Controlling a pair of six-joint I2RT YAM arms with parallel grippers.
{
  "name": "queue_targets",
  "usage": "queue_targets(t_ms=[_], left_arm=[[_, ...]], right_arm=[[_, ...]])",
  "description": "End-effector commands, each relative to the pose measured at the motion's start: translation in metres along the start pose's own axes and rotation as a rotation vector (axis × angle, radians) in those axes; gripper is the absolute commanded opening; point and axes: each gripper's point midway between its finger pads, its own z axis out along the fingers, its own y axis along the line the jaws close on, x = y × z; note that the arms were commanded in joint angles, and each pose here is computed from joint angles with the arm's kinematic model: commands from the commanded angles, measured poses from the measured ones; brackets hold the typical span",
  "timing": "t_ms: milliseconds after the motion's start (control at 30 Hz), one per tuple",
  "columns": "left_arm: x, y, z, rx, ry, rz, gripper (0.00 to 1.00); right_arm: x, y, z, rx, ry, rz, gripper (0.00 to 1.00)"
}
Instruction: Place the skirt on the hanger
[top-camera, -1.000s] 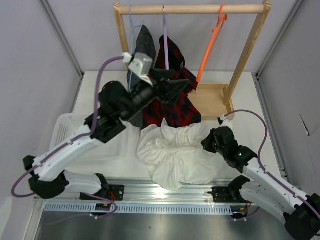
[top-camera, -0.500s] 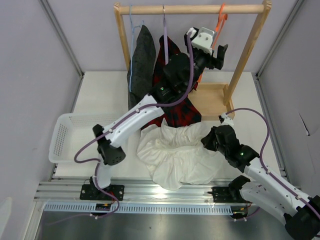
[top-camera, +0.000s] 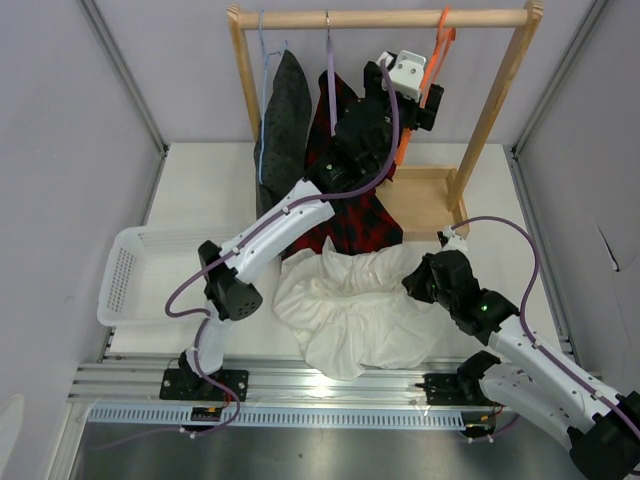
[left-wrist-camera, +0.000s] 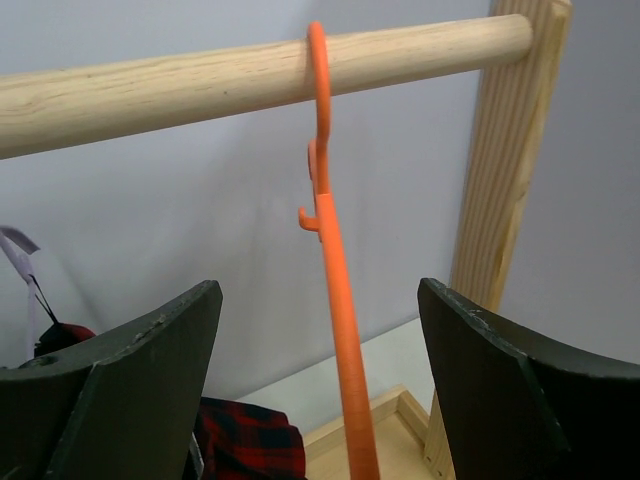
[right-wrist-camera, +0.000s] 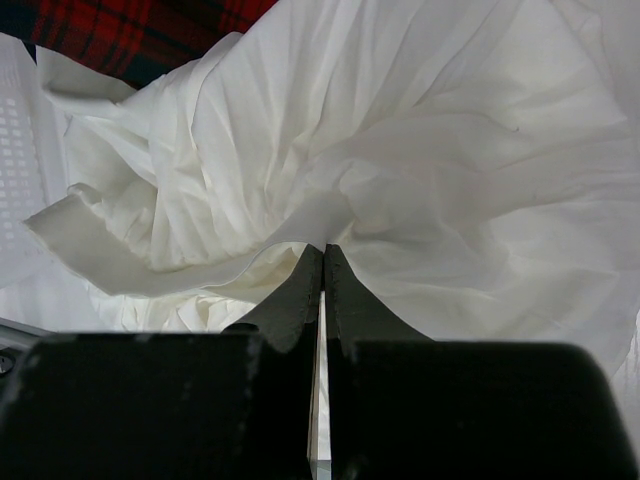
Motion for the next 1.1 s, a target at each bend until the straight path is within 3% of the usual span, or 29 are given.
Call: queue_targets(t_ms=[0, 467, 567, 667, 700, 900, 1067], left_arm=[[-0.004, 0.0, 0.002, 0.018, -0.006, -0.009, 0.85], [0.037, -0.005, 0.006, 0.052, 0.092, -0.032, 0.82], [0.032, 0.003, 0.007, 0.032, 0.083, -0.054, 0.75], [0.028, 0.009, 0.008, 0.021, 0.075, -0.08, 0.52], [0.026, 0.01, 0.009, 0.022, 0.069, -0.088, 0.4], [0.009, 0.014, 0.01, 0.027, 0.022, -0.083, 0.0], [-0.008, 0.015, 0.012, 0.025, -0.038, -0.083, 0.0]], right_arm=[[-0.017, 0.011, -0.007, -0.035, -0.044, 0.001, 0.0], [-0.018, 0.014, -0.008, -0.048, -0.049, 0.01, 0.0], [-0.019, 0.013, -0.01, -0.046, -0.053, 0.009, 0.0], [-0.02, 0.013, -0.011, -0.047, -0.055, 0.008, 0.0], [-0.02, 0.012, -0.011, -0.045, -0.055, 0.01, 0.0], [-0.021, 0.013, -0.011, -0.048, -0.058, 0.006, 0.0], [-0.022, 0.013, -0.01, -0.051, -0.059, 0.006, 0.0]])
